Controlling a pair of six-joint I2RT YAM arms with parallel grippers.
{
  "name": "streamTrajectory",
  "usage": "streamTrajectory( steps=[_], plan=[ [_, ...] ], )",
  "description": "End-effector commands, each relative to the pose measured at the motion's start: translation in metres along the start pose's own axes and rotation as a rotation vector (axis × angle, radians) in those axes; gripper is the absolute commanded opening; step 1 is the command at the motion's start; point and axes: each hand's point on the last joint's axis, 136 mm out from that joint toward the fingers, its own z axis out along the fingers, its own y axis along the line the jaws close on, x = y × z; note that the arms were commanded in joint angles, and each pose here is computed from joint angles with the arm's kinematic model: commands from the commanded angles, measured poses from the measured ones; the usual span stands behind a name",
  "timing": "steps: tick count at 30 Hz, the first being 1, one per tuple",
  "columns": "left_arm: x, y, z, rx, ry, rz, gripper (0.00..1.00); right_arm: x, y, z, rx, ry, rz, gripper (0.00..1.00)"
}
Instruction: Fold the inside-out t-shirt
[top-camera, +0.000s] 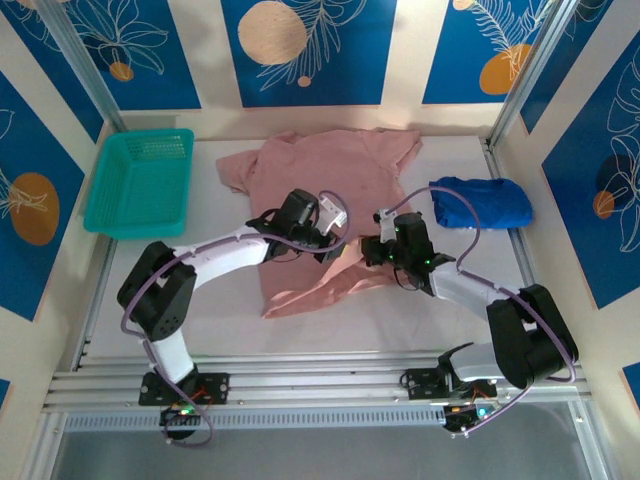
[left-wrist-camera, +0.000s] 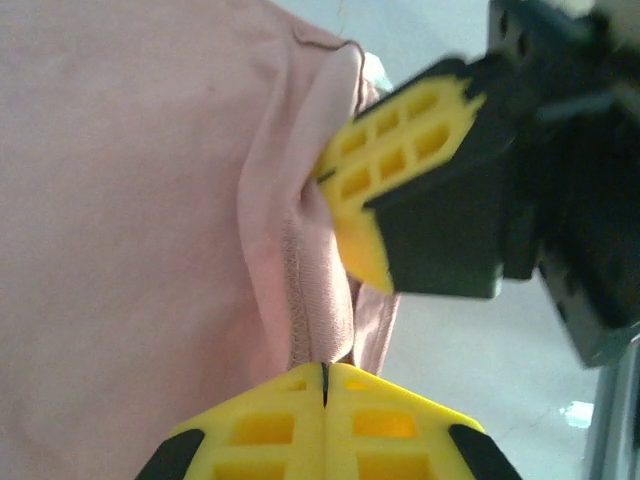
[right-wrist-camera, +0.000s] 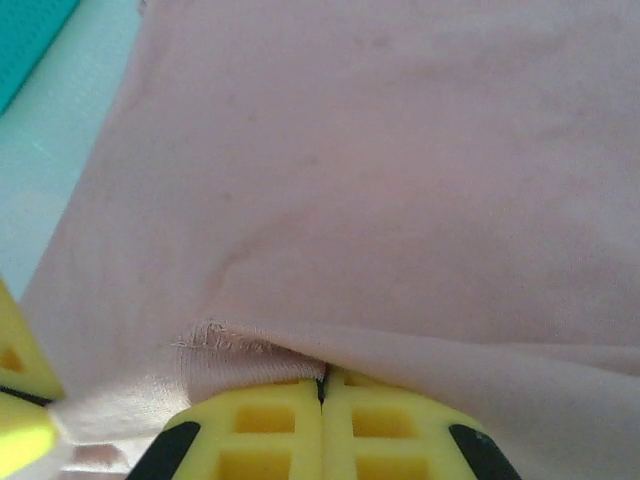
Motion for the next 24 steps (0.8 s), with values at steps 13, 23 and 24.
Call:
streamTrajectory(
  steps=[13,23,24],
  plan=[
    [0.009,0.001,0.012,0.005,-0.006,0.088,0.52,-0.022,0.016,-0.007,-0.099,0.005,0.143,0.00],
    [-0.010,0.016,0.043,-0.013,0.004,0.123,0.50,-0.015,0.010,-0.020,-0.082,-0.005,0.153,0.00],
    [-0.013,0.013,0.045,0.011,0.004,0.121,0.40,-0.014,0.008,-0.022,-0.075,-0.007,0.159,0.00]
  ],
)
